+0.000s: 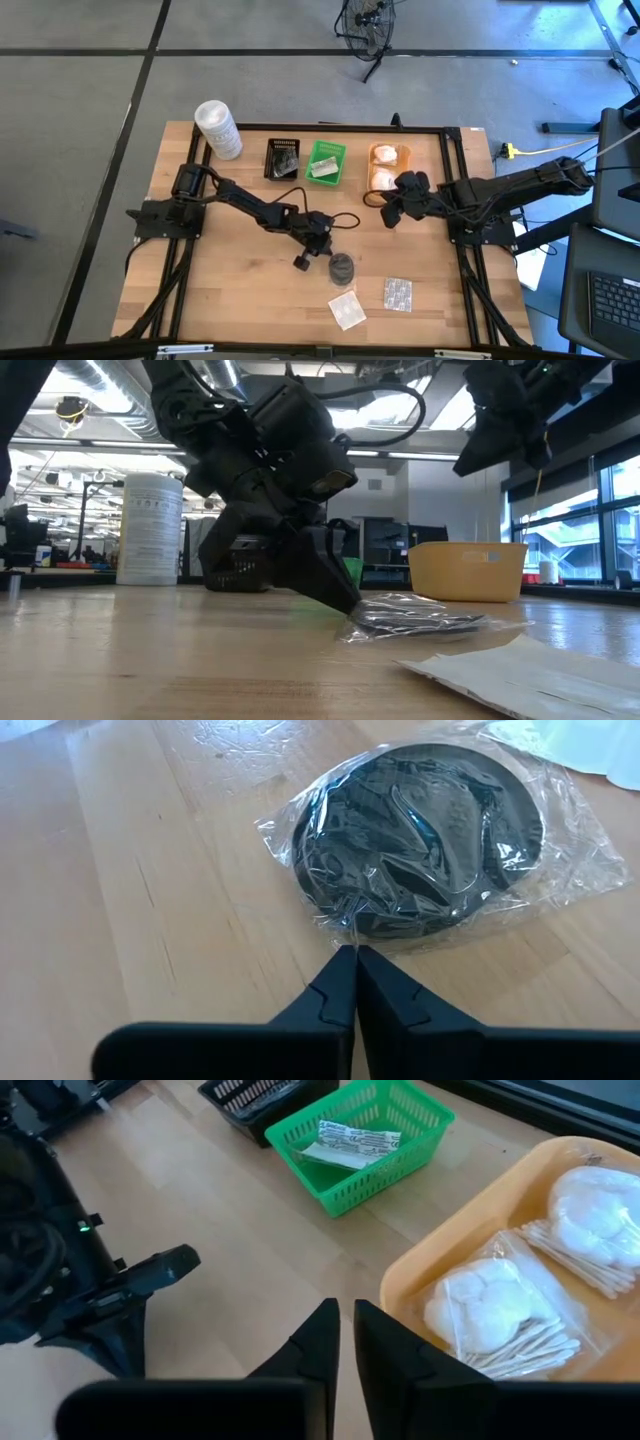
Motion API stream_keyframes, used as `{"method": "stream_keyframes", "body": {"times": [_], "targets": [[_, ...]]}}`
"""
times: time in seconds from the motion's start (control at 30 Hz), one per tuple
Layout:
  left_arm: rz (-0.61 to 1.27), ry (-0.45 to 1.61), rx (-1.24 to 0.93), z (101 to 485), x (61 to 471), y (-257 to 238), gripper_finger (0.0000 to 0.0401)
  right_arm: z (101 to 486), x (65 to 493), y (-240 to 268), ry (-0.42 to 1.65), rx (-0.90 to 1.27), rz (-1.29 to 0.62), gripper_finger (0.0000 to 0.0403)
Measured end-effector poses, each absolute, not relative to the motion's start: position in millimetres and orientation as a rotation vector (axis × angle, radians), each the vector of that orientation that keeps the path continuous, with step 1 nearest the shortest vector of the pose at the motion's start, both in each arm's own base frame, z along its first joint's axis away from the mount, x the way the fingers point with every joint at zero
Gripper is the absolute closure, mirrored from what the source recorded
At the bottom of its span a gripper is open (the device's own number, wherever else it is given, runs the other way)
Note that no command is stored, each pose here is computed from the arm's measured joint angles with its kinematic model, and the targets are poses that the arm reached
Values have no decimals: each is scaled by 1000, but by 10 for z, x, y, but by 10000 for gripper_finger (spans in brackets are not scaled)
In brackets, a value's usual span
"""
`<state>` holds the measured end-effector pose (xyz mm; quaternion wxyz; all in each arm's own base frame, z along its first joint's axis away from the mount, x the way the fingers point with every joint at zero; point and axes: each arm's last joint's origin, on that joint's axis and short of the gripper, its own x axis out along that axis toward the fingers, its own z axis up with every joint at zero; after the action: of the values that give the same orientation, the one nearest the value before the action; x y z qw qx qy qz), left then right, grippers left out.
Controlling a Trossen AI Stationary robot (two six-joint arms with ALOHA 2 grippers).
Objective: Pick & Place Travel size toiletries
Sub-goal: Put the black hairbrush into the black bin
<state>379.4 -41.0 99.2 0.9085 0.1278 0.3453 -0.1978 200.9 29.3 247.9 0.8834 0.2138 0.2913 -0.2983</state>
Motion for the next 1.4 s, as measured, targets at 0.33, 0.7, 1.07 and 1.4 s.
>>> {"method": "stream_keyframes", "body": {"times": [0.33,0.7,1.07,1.4], "targets": [[-294,728,354,1107,3749,-469,399,2480,1997,362,604,427,-600,372],[-209,755,392,1436,3635,-437,399,2481,1992,375,599,415,-603,372],[-144,756,450,1861,3422,-526,399,2476,1986,374,608,408,-604,372],[11,766,502,2178,3202,-544,399,2474,1983,371,608,402,-610,372]]}}
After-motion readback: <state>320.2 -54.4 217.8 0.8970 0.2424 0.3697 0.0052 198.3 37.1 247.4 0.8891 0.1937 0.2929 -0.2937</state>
